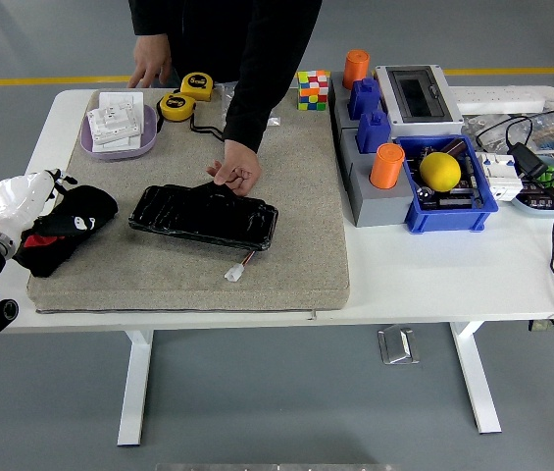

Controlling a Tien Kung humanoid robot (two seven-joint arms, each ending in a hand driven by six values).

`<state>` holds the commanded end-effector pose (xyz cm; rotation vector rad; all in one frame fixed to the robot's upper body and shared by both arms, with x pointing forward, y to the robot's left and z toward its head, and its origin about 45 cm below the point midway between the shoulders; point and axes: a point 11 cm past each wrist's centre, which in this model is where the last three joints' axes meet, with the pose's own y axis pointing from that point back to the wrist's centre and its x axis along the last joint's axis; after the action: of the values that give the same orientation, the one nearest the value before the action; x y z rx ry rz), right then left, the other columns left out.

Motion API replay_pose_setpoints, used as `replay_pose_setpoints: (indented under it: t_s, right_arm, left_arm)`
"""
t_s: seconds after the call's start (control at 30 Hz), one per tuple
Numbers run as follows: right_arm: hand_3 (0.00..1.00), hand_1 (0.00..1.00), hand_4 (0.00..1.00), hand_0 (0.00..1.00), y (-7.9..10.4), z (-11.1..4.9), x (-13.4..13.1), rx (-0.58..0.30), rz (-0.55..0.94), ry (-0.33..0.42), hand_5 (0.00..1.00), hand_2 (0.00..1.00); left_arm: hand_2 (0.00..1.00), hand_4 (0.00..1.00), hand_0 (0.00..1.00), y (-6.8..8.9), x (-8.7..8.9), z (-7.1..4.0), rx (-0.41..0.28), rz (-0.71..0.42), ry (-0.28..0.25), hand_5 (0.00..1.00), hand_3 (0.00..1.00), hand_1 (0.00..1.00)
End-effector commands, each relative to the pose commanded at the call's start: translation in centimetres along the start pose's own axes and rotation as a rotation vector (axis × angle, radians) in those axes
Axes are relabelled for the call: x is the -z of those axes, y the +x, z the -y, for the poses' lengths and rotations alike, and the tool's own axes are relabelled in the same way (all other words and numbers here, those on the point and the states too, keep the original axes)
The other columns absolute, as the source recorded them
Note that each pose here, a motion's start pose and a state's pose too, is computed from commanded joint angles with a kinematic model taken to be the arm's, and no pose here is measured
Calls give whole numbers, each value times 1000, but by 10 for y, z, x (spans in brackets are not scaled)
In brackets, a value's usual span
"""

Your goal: Pick the rag up,wipe the panel,place it on the desk

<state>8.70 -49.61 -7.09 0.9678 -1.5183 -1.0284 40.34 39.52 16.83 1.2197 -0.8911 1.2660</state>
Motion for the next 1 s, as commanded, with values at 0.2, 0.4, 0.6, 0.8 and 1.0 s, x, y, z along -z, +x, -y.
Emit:
replay_pose_setpoints:
  t_s: [0.2,0.4,0.6,0.8,1.0]
  right_arm:
    - [666,699,998,793,-1,0,0,0,2,1,500,721]
    - [666,699,998,793,-1,0,0,0,7,-2,500,721]
    - [665,699,998,793,-1,0,1,0,13,0,499,721]
    - [665,699,998,793,-2,0,0,2,16,0,498,721]
    - [665,699,998,793,-3,1,-1,4,18,0,497,721]
  left_arm:
    - [713,998,518,11,-8,1,-5,-23,-26,898,787,649]
    - [717,998,519,26,-17,-1,-24,-30,-51,944,795,655]
    - [714,998,508,59,-33,-4,-68,-63,-65,965,787,648]
    - [705,998,502,102,-52,-13,-126,-126,-91,949,782,635]
    - [701,998,500,124,-59,-20,-155,-199,-138,898,791,638]
